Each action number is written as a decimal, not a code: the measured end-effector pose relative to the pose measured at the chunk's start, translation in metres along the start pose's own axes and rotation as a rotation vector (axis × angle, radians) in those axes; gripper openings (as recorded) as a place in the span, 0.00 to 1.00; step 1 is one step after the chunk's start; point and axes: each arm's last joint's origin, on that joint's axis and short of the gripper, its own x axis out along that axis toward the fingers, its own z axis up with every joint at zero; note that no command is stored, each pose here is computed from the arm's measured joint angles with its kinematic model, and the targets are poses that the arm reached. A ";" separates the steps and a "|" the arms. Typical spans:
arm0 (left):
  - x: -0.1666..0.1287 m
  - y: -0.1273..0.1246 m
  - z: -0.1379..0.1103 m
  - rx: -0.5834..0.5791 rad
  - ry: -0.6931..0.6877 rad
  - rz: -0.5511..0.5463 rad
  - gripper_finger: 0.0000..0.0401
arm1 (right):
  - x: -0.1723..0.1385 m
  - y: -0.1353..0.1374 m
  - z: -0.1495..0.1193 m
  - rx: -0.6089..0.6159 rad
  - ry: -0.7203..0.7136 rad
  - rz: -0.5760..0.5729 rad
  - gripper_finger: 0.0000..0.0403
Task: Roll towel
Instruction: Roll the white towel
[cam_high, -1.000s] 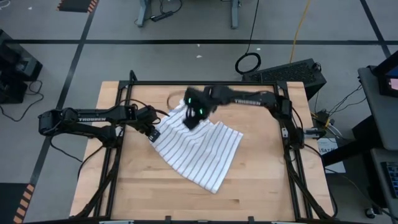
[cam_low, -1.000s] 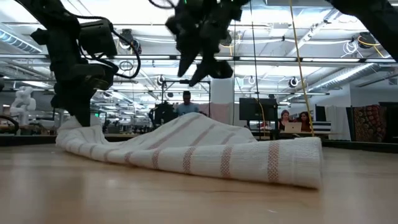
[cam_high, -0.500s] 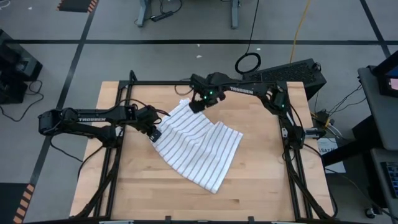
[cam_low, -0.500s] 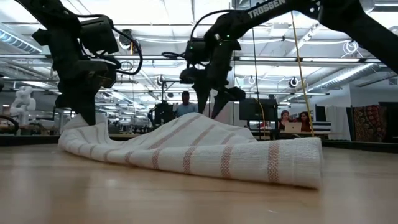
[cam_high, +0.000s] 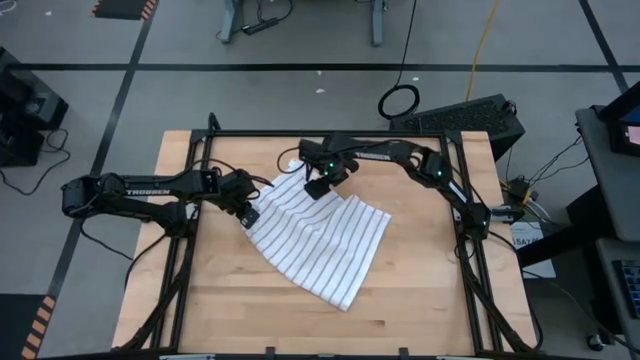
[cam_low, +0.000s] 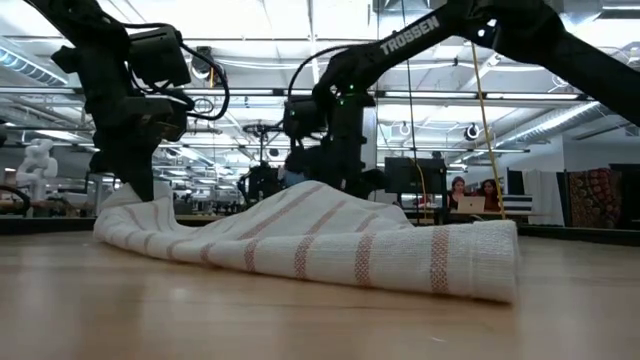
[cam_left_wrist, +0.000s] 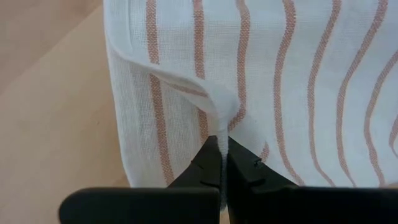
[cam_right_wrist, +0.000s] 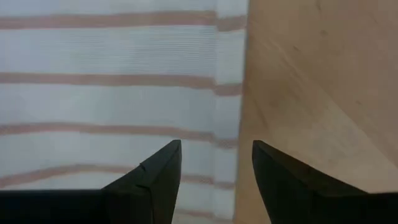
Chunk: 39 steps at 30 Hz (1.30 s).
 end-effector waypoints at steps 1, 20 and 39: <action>0.000 0.000 0.000 0.010 0.000 0.000 0.00 | 0.004 0.000 0.000 -0.006 0.006 -0.004 0.44; -0.020 -0.011 0.020 0.151 -0.126 0.045 0.00 | 0.001 0.016 -0.026 -0.063 0.113 -0.092 0.01; -0.029 -0.005 0.072 0.418 -0.280 0.115 0.00 | -0.044 0.048 -0.075 0.147 0.202 -0.092 0.04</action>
